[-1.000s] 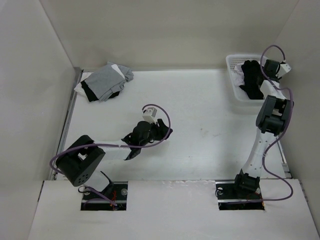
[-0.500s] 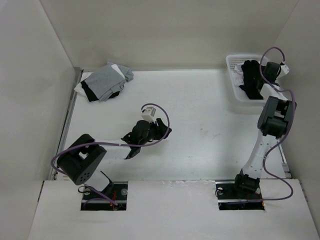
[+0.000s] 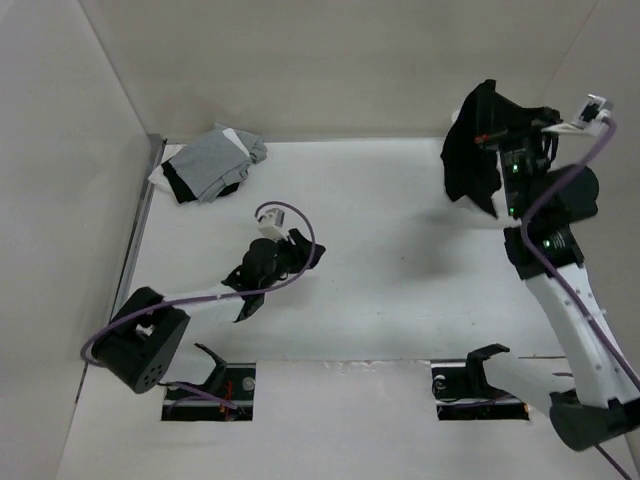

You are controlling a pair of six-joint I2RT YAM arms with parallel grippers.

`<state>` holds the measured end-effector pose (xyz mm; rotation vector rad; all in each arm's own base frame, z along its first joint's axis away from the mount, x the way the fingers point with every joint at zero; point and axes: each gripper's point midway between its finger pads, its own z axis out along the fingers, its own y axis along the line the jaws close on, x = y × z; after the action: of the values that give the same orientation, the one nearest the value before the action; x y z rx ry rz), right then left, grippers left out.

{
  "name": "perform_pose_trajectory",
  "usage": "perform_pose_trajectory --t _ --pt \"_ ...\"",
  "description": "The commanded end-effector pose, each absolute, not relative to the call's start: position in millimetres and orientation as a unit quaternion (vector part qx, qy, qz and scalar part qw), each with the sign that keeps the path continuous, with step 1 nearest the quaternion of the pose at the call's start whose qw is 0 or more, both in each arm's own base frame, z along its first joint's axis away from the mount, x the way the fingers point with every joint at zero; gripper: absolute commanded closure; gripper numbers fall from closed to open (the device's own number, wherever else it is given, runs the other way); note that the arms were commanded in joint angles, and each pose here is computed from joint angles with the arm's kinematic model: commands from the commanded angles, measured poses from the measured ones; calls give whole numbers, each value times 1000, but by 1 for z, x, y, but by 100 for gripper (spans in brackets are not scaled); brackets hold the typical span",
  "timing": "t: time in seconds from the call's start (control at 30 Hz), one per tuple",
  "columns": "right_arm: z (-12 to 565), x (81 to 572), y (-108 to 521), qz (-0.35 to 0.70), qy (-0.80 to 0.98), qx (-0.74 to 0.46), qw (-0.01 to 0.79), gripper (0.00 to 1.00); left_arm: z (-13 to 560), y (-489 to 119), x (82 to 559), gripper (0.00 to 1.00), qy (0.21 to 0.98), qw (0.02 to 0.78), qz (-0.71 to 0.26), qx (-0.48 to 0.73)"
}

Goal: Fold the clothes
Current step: Move the tank top to the center of the board

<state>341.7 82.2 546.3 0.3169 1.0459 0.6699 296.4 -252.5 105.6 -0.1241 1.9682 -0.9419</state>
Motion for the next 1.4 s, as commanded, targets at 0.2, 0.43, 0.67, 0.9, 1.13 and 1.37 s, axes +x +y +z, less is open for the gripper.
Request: perform_pose_trajectory --t 0.2,0.43,0.67,0.9,1.13,1.37 --pt "626 195 165 461 418 3 783 98 152 -163 305 56 746 510 -385 -190" --pt "477 288 218 473 536 28 699 96 143 -122 298 56 748 517 -345 -231" --pt "290 376 219 474 638 123 594 96 107 -118 292 57 783 480 -322 -230" --pt "224 429 187 437 677 197 558 97 98 -171 267 60 831 441 -321 -105" --pt "230 447 192 446 673 201 555 97 72 -195 252 57 872 412 -260 -51" --pt "235 438 185 430 677 193 565 97 70 -187 237 60 892 391 -219 -52"
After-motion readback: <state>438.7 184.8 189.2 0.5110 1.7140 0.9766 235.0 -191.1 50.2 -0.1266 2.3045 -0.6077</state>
